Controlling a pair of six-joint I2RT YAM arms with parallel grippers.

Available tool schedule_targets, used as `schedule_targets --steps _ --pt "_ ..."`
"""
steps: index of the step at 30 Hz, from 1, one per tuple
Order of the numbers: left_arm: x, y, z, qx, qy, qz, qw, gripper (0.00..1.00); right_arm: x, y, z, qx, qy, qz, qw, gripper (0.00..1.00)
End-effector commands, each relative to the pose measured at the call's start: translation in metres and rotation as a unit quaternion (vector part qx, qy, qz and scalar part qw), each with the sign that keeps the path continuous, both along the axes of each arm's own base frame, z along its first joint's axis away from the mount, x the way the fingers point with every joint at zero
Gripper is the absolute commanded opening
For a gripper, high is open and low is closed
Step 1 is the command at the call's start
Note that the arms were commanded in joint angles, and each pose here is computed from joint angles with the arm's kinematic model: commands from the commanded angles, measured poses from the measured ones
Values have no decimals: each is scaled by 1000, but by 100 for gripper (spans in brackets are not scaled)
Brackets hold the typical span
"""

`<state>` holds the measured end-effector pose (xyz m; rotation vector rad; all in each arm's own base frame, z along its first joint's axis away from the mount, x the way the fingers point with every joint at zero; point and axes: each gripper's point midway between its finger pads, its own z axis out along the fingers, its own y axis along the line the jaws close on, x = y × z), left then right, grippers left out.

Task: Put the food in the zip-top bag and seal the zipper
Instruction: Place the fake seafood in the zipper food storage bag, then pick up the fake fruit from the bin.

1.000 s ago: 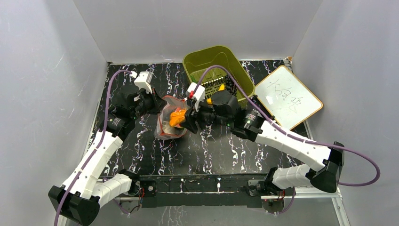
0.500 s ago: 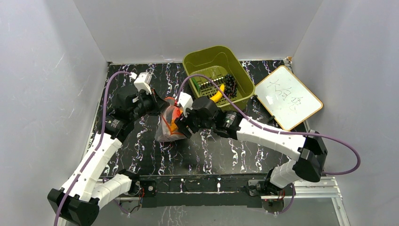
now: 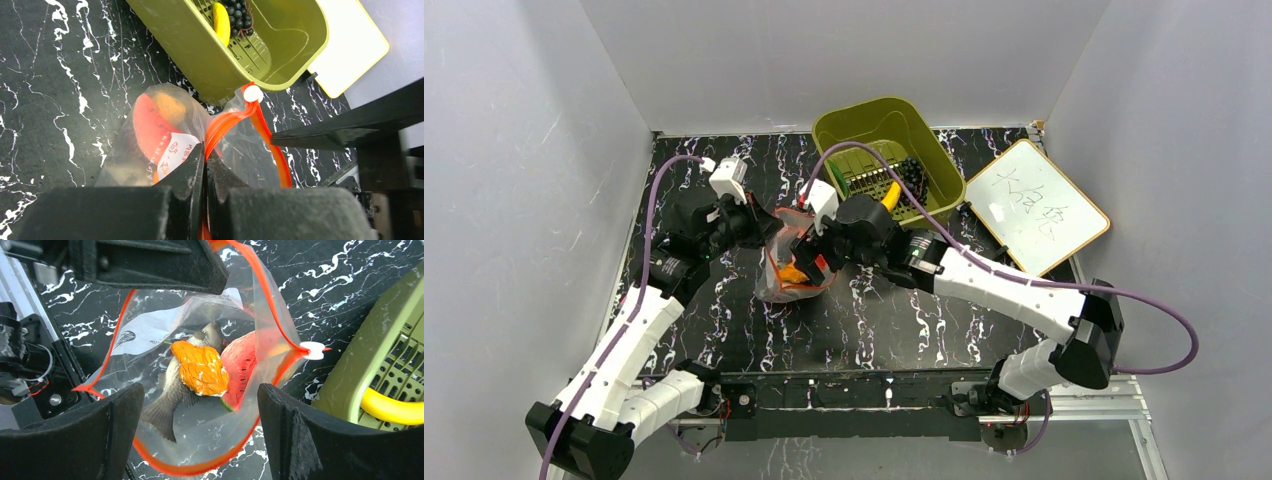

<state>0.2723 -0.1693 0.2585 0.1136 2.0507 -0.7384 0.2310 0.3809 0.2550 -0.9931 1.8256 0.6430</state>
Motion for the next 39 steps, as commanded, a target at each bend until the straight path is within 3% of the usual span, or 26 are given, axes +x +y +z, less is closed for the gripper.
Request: schedule_targets --steps 1,8,18,32,36,39 --pt "5 5 15 9 -45 9 999 0 1 -13 83 87 -56 -24 994 83" --pt "19 11 12 32 -75 23 996 0 14 -41 107 86 -118 -69 987 83" --pt "30 11 16 61 -105 14 992 0 56 -75 92 69 -91 -145 983 80" --pt "41 56 63 167 -192 85 963 0 172 -100 39 72 -12 -256 964 75" --pt "51 60 63 193 -215 89 953 0 206 -110 15 64 0 -282 957 68" --pt "53 58 52 212 -210 82 951 0 234 -129 -10 20 -2 -321 947 63"
